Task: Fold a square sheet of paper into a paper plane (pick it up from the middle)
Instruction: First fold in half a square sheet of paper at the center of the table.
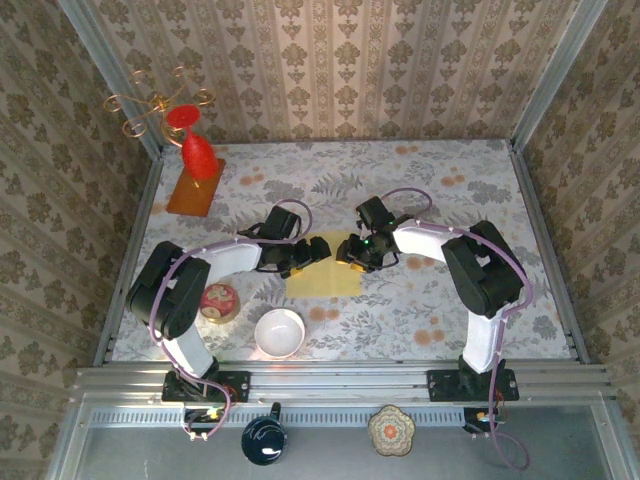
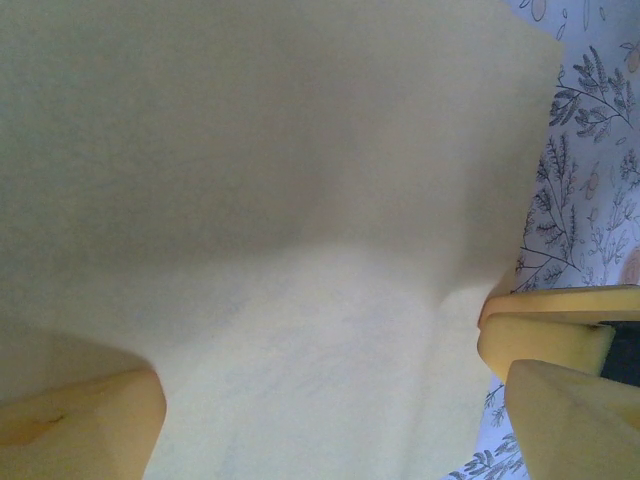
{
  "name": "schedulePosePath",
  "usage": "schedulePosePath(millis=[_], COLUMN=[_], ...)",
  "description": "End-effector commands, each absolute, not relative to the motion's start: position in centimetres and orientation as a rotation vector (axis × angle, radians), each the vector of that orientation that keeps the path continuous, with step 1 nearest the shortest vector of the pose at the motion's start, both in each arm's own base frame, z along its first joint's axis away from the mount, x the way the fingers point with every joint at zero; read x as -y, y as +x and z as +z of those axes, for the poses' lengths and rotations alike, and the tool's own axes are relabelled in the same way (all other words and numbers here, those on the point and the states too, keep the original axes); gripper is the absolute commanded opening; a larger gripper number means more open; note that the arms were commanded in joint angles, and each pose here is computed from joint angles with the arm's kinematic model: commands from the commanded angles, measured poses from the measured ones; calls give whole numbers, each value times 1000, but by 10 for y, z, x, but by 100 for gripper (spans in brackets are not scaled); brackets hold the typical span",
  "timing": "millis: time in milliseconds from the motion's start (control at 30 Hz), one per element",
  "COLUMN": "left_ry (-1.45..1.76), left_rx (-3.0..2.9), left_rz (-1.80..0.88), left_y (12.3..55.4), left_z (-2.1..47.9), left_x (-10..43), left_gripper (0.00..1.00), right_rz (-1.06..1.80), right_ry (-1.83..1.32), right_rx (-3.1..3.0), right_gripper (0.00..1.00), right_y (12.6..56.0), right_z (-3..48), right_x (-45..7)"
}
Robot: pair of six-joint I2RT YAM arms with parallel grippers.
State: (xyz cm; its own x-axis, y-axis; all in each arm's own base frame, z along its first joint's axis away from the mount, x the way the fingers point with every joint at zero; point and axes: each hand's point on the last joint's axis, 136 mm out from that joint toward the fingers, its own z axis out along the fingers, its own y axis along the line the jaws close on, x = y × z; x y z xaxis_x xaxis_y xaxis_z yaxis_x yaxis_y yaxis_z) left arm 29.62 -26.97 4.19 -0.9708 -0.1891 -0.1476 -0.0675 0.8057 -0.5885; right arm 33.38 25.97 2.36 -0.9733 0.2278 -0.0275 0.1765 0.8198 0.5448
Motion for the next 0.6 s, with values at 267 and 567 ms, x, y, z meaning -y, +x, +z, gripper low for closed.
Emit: schedulePosePath(millis=[267, 567], left_ry=[-285, -303], left_rx=[-2863, -2855], left_rz=[-803, -792], left_y=[286, 287], left_z=[16, 17], left_x=[250, 246], left_gripper=[85, 79], right_rz=[889, 945], right_ry=[353, 345], right_rx=[-2966, -2950], right_gripper=[44, 38], right_y=[325, 329], right_z=[1, 0], right_x=[-269, -281])
